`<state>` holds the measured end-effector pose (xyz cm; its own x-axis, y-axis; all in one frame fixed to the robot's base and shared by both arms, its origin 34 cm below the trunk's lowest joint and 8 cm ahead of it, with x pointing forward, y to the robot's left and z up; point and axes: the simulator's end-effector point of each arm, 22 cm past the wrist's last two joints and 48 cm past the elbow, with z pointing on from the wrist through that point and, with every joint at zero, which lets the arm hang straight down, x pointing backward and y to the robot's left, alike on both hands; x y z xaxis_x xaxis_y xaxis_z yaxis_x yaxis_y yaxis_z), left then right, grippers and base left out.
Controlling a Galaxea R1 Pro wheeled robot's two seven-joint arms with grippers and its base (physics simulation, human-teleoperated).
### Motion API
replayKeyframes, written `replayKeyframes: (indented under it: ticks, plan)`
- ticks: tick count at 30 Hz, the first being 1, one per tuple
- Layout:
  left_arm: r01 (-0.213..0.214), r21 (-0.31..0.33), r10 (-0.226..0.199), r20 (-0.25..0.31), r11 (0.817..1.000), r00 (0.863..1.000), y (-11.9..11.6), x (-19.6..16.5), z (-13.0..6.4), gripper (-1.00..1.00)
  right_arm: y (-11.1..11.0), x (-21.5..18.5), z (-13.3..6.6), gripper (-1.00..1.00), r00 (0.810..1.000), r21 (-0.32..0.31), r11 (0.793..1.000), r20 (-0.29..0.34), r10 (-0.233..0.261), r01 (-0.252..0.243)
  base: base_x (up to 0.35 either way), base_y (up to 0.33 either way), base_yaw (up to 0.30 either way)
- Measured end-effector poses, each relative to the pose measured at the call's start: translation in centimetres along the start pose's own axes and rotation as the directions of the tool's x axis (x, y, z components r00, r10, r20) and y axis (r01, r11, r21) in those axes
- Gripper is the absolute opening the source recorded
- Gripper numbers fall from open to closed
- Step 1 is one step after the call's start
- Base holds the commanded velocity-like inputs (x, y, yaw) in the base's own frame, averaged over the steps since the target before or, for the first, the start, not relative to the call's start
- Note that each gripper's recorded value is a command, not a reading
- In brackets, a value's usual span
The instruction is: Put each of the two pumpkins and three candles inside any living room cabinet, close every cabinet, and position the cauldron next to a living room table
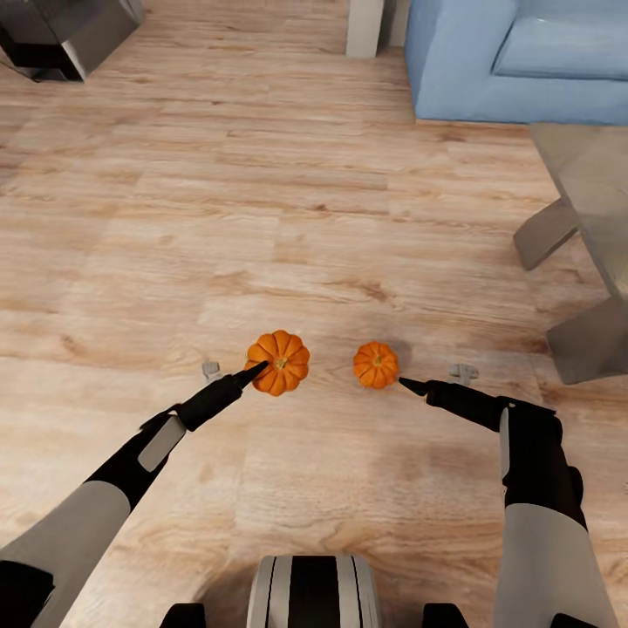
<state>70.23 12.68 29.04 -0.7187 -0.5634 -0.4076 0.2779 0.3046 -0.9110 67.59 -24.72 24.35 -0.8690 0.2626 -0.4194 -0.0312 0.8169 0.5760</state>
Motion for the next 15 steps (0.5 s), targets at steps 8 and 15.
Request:
replayKeyframes:
  ticks: [8, 15]
  plan:
    - [-0.003, 0.008, 0.003, 0.012, 1.0, 1.0, -0.6, -0.6, 0.1, -1.0, 0.4, -0.5, -0.4, 1.0, 1.0, -0.003, 1.0, 0.009, -0.005, 0.005, 0.0, 0.0, -0.249]
    - [-0.027, 0.028, 0.026, 0.023, 0.999, 0.999, -2.4, -2.0, 0.4, -1.0, 1.5, -2.0, -1.3, 1.0, 0.999, -0.013, 1.0, 0.036, -0.021, 0.021, 0.0, 0.0, -0.249]
